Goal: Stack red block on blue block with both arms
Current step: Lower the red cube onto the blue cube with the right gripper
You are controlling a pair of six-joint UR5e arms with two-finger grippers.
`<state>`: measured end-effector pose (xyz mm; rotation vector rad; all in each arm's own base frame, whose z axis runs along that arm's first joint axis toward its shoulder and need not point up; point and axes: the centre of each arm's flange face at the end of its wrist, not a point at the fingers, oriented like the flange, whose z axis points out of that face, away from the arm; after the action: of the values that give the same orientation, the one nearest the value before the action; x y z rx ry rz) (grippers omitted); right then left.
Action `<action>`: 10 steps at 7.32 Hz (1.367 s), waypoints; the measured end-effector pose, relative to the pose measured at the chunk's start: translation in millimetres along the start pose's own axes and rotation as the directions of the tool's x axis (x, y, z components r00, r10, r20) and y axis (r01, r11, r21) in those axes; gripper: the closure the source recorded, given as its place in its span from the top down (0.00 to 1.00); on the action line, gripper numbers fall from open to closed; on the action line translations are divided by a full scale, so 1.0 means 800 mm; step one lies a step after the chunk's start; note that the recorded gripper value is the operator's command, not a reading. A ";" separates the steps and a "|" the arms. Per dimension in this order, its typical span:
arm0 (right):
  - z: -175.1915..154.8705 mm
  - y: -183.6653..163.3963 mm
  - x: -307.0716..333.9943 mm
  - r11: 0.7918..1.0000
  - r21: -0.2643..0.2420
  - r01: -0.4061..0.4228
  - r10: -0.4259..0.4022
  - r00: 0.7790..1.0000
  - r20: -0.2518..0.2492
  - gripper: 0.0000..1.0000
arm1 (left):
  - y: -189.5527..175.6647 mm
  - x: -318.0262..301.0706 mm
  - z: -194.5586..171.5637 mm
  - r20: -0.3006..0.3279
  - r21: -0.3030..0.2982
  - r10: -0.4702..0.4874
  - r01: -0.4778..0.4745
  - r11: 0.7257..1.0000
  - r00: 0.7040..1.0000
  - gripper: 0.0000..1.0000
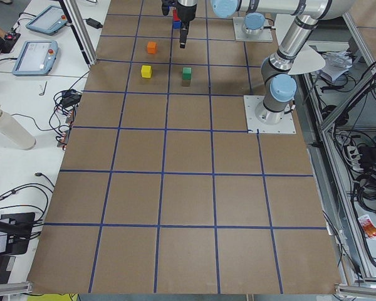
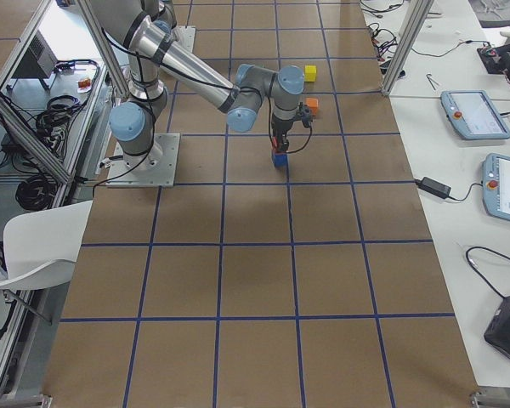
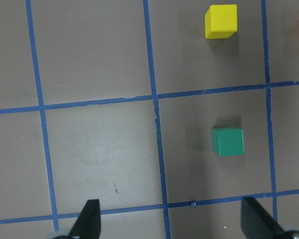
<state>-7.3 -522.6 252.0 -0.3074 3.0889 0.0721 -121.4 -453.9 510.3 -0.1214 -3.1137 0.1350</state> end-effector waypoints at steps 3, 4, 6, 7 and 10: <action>-0.001 -0.001 0.001 1.000 0.013 0.000 0.000 1.000 -0.008 0.00 | 0.001 0.000 -0.001 0.000 0.001 0.000 0.000 1.000 1.000 1.00; -0.001 -0.001 0.001 1.000 0.013 0.000 0.000 1.000 -0.008 0.00 | 0.001 0.000 -0.001 0.000 0.002 0.000 0.000 1.000 1.000 1.00; 0.000 -0.001 0.002 1.000 0.012 0.000 0.000 1.000 -0.008 0.15 | 0.002 0.000 -0.002 0.000 0.003 0.000 0.000 1.000 1.000 1.00; 0.000 -0.001 0.002 1.000 0.012 -0.001 0.001 1.000 -0.008 0.44 | 0.003 0.000 -0.003 0.000 0.004 0.001 -0.001 1.000 1.000 1.00; 0.004 -0.002 0.003 1.000 0.006 -0.002 0.003 1.000 -0.005 0.99 | 0.003 0.001 -0.003 -0.001 0.005 0.001 -0.001 1.000 1.000 1.00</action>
<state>-9.0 -524.6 248.5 -0.3040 3.0938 0.0625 -121.7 -450.9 512.8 -0.1221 -3.1122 0.1422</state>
